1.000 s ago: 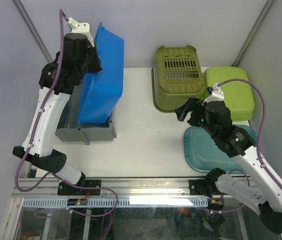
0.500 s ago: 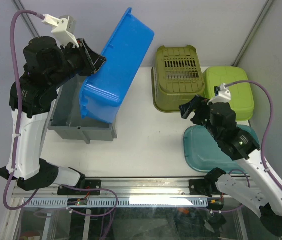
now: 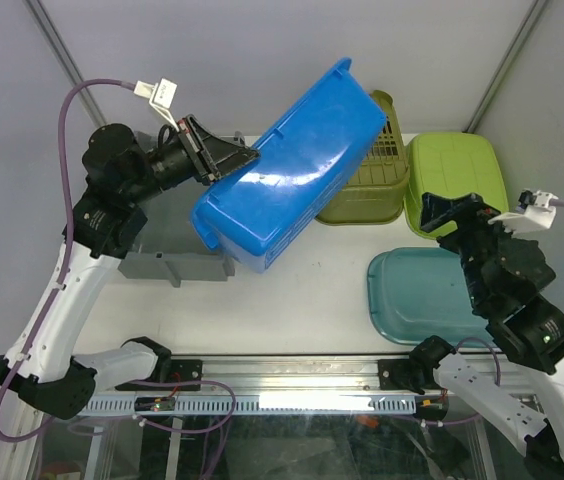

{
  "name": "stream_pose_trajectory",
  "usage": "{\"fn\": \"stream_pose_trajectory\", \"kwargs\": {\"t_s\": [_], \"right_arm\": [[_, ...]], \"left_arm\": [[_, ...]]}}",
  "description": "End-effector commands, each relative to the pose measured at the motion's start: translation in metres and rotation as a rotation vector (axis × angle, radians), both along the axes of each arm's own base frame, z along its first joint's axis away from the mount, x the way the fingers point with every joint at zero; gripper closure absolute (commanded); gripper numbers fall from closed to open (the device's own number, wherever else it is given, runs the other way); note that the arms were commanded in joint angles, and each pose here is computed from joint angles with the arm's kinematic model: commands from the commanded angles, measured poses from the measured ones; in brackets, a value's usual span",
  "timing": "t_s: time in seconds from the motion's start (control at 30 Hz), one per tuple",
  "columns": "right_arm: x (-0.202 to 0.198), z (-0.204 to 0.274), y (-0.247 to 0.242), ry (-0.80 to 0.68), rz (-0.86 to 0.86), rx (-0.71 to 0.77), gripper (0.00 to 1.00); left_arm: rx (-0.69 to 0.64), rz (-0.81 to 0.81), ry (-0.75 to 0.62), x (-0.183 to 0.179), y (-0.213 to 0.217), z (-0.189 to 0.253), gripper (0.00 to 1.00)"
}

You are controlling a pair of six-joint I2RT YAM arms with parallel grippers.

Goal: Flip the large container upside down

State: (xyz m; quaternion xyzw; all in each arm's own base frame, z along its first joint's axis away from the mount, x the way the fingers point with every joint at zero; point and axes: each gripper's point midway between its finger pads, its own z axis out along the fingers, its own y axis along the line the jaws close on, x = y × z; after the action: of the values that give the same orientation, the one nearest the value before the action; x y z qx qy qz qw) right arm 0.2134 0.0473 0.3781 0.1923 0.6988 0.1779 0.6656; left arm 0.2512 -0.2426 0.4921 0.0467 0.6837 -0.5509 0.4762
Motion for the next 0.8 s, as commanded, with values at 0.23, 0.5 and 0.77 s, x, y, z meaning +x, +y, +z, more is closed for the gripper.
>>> {"fn": "stream_pose_trajectory", "kwargs": {"t_s": [0.23, 0.5, 0.77], "right_arm": [[-0.008, 0.058, -0.022, -0.107, -0.061, -0.064, 0.17], [-0.007, 0.060, -0.019, -0.115, -0.050, -0.073, 0.17], [-0.047, 0.119, 0.060, -0.379, 0.486, -0.204, 0.11]], "left_arm": [[-0.259, -0.284, -0.112, -0.062, -0.009, 0.048, 1.00], [-0.199, -0.403, -0.174, -0.088, -0.011, 0.062, 1.00], [-0.097, -0.552, -0.180, -0.102, -0.020, 0.044, 1.00]]}}
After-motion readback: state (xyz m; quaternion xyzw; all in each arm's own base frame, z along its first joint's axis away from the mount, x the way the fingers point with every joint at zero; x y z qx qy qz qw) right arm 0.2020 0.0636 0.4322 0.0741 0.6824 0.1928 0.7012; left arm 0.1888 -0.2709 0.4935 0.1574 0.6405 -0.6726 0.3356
